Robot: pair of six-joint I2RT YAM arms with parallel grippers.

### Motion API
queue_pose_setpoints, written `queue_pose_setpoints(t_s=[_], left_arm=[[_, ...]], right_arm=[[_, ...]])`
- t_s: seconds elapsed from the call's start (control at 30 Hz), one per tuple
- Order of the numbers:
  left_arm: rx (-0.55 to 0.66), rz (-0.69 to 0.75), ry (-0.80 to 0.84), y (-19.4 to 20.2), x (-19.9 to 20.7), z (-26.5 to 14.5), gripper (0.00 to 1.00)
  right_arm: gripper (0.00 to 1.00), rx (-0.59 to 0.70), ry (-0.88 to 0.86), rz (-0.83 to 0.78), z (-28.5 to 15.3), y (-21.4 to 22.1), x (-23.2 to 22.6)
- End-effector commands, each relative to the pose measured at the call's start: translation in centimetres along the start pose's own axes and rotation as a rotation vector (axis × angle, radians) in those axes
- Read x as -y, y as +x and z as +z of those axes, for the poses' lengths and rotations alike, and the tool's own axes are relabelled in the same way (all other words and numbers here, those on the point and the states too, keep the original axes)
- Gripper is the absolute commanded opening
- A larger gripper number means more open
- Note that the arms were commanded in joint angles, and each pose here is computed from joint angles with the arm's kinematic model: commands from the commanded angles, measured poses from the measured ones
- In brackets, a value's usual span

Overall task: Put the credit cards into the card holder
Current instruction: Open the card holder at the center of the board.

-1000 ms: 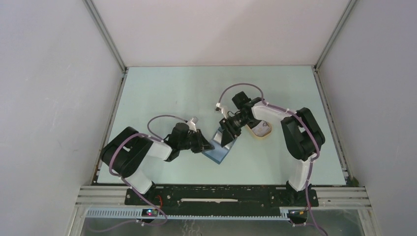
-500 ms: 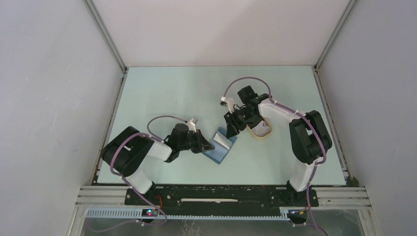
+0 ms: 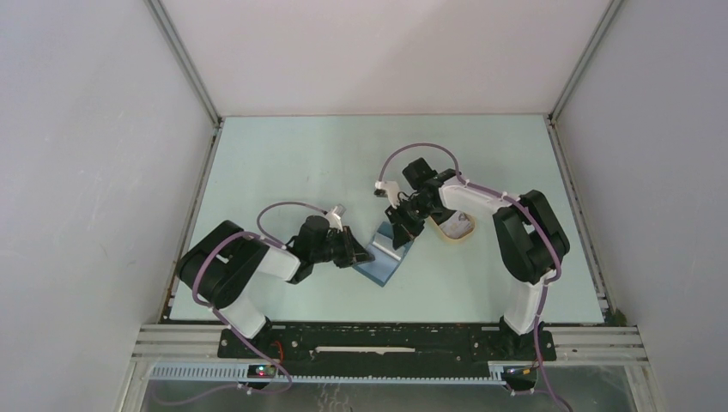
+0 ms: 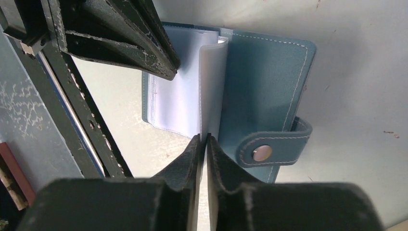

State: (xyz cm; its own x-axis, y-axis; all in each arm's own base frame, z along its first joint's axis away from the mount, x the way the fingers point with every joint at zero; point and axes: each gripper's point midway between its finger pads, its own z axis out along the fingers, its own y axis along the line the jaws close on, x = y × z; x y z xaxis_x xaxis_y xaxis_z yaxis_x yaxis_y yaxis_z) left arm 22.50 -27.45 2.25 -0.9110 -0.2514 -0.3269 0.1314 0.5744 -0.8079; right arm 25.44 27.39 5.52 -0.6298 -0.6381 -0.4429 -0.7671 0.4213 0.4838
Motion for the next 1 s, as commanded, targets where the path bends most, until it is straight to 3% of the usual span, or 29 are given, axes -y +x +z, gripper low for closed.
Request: queue_pose_setpoints(t_s=[0.0,0.1,0.47,0.8,0.97], left_arm=[[-0.010,0.023,-0.005,0.3,-0.1,-0.3,0.15],[-0.009,0.032,-0.014,0.2,-0.2,-0.3,0.15],[-0.005,0.106,-0.046,-1.8,0.4,0.6,0.18],[-0.013,0.195,-0.122,-4.9,0.4,1.9,0.23],[-0.016,0.224,-0.128,-5.8,0.6,2.3,0.24]], right_arm=[[0.10,0.026,0.002,-0.049,-0.6,-1.3,-0.4],[0.00,0.037,-0.001,-0.035,-0.9,-1.5,-0.4],[0.00,0.072,-0.045,0.074,-1.5,-1.6,0.2],[0.00,0.121,0.109,0.203,-1.2,-1.6,3.3],[0.11,0.117,0.139,0.179,-1.5,-1.5,3.7]])
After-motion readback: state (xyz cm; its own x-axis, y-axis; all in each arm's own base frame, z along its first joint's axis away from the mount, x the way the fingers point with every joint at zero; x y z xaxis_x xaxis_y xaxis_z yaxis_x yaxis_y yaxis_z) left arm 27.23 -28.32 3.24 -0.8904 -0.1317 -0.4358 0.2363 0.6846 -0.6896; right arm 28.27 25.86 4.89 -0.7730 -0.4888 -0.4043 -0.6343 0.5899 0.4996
